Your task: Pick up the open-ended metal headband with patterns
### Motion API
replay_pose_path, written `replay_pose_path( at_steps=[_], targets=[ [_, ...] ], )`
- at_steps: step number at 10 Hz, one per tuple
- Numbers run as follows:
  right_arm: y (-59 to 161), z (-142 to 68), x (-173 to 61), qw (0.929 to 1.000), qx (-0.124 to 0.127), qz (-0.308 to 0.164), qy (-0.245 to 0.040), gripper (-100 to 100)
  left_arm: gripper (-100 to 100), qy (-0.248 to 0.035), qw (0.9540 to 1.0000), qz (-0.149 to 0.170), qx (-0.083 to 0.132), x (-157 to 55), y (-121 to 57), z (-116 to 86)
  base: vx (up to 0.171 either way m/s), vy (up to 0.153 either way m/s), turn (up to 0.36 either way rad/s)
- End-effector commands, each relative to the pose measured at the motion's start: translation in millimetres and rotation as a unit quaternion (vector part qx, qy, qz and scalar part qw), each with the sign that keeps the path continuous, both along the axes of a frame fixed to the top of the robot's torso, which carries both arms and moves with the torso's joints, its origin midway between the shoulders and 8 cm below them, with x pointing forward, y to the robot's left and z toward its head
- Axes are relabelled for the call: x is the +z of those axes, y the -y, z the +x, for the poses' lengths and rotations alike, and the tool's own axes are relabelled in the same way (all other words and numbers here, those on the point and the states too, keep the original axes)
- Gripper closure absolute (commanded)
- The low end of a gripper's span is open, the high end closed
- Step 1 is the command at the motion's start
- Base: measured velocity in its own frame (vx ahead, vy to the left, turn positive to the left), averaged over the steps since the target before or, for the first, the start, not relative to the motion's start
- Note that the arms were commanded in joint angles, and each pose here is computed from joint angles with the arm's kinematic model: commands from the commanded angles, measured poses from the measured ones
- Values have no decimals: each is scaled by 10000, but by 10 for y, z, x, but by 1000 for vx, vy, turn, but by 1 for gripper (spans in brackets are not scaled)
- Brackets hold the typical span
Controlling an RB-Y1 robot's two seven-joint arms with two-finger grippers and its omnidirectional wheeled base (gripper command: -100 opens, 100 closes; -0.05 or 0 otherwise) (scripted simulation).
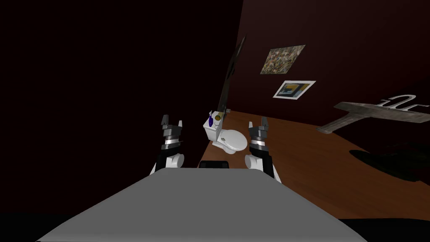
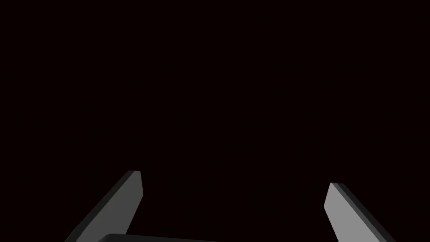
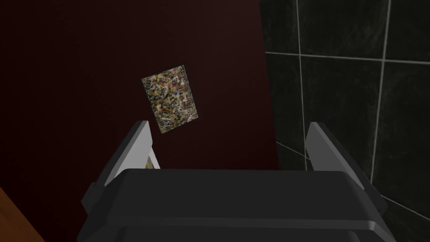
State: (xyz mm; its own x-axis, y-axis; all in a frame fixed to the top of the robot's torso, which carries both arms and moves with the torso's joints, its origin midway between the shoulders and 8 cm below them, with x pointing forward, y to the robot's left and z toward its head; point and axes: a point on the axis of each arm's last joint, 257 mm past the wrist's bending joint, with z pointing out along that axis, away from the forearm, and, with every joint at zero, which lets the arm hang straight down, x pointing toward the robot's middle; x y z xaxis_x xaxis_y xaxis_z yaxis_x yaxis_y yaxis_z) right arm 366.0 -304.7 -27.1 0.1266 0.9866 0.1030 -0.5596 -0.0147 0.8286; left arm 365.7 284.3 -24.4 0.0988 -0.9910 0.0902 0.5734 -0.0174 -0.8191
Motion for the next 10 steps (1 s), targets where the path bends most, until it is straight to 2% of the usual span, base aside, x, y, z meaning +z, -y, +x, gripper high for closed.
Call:
replay_pose_path(
  at_steps=[1,5,10],
  targets=[
    [18,59,-56,9998,181,92,-46,-100,0,0,10000,0,0,0,0,0,1,-29,85],
    [150,247,-245,9959,560,700,-143,-100,0,0,10000,1,0,0,0,0,6,-76,112],
    [300,375,-382,9874,767,1379,-150,-100,0,0,10000,1,0,0,0,0,2,-49,65]
  ],
)
